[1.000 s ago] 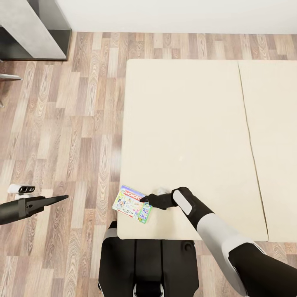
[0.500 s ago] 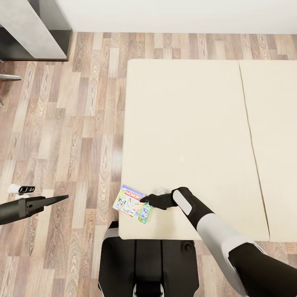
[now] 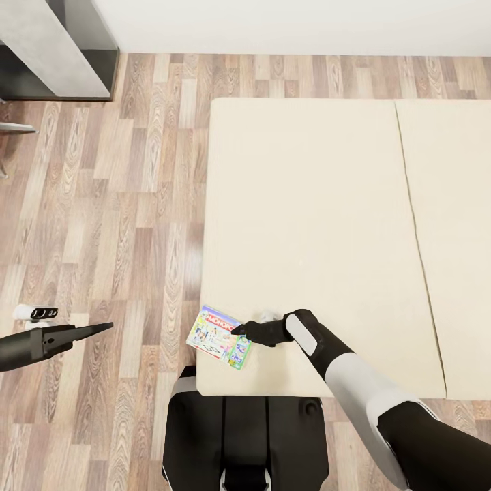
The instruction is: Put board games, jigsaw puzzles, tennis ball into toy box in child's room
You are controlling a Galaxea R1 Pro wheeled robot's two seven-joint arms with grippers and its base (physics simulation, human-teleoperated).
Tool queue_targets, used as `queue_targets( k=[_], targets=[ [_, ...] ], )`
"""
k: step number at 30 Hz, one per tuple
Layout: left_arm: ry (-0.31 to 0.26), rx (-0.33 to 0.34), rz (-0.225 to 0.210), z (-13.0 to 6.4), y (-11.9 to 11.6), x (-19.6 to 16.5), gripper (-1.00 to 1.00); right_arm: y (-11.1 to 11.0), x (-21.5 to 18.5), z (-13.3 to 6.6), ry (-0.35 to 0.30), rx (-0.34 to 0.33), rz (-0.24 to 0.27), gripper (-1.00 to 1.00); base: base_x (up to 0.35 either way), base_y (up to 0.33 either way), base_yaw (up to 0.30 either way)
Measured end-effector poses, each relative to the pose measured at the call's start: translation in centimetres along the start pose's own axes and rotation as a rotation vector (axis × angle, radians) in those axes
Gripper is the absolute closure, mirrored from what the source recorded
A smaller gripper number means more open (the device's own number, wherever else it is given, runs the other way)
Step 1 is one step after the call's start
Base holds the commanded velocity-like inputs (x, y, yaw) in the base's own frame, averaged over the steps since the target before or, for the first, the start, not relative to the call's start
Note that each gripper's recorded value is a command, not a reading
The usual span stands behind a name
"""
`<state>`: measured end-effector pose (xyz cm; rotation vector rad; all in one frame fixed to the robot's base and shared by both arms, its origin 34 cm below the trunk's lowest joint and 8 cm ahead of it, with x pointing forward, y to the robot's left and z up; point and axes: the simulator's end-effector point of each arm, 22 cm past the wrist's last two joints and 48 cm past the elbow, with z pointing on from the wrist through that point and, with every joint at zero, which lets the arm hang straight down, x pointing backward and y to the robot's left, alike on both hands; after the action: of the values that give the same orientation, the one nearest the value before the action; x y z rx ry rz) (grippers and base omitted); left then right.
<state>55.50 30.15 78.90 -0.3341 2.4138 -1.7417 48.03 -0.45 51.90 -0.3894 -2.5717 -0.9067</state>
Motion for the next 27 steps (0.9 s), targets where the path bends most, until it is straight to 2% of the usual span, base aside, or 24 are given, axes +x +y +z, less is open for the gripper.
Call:
queue_targets(
  k=[27],
  targets=[
    [0.001, 0.000, 0.000, 0.02, 0.01, 0.03, -1.00, 0.07, 0.05, 0.04, 0.001, 0.000, -0.001, -1.00, 0.000, 0.009, 0.000]
  ],
)
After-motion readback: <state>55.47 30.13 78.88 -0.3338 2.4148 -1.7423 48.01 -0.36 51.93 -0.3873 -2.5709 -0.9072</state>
